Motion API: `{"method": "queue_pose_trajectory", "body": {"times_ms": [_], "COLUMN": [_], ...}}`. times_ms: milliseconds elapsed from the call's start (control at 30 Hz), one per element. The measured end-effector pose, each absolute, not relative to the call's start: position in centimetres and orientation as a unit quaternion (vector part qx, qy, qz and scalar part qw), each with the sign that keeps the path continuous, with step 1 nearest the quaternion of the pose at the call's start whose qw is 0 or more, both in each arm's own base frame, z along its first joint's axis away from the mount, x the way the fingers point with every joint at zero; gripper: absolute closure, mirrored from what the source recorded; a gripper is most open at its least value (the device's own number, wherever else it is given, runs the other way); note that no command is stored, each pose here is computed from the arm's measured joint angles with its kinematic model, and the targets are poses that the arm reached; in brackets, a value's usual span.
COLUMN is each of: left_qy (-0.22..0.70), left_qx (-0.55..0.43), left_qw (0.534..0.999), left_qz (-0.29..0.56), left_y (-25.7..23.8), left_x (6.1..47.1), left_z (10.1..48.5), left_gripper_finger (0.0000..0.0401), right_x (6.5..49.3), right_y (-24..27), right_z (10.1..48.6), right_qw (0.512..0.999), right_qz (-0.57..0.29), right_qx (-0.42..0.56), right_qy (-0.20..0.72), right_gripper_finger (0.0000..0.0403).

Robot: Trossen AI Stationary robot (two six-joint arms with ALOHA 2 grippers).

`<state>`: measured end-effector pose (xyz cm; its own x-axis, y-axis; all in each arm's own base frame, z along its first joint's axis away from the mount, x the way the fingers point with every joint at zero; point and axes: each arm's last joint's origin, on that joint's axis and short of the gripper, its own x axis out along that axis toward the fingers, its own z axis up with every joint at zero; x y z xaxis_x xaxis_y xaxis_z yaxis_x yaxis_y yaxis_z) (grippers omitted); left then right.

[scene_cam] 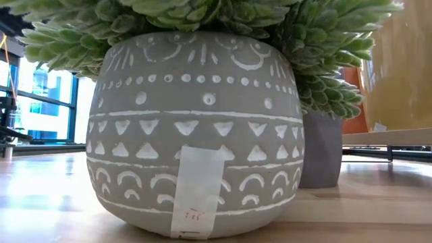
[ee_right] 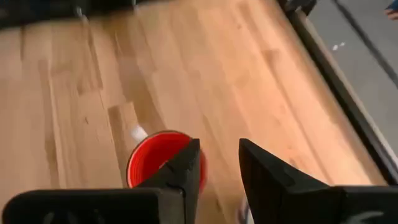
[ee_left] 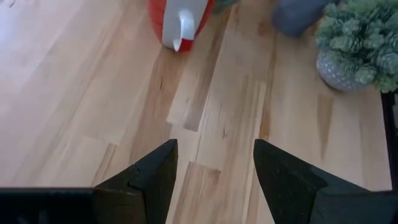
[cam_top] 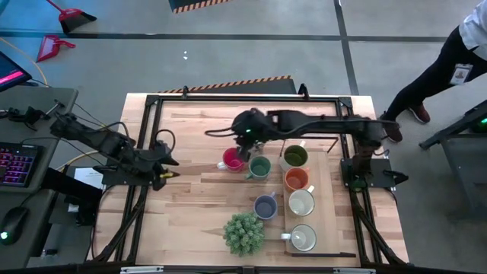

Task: Place coffee mugs
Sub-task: Put the red mug on the shelf

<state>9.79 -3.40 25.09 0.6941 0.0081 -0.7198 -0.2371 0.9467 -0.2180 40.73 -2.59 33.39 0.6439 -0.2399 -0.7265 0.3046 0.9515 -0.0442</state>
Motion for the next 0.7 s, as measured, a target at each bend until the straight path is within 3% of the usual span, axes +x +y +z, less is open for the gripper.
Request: {"method": "queue_pose_trajectory", "body": {"times_ms": [333,533,700], "left_qy": [0.393,0.355,0.304], "left_qx": [-0.127,-0.116,-0.166], "left_qw": [0.910,0.927,0.938], "left_qz": [0.045,0.034,-0.037], "left_y": [-3.9,-4.9,-6.8], "left_x": [9.4,9.3,9.4], "left_z": [24.8,24.5,23.3], "left_gripper_finger": [0.0203,0.0203,0.0203], "right_x": [44.7,44.8,44.6], "right_y": [-3.1,-3.3,-3.6], "right_z": [26.4,26.3,26.3], "right_qw": [0.869,0.868,0.865], "right_qz": [-0.112,-0.123,-0.122], "right_qx": [0.064,0.059,0.070], "right_qy": [0.477,0.477,0.481], "right_gripper_finger": [0.0308,0.0308,0.0308]}}
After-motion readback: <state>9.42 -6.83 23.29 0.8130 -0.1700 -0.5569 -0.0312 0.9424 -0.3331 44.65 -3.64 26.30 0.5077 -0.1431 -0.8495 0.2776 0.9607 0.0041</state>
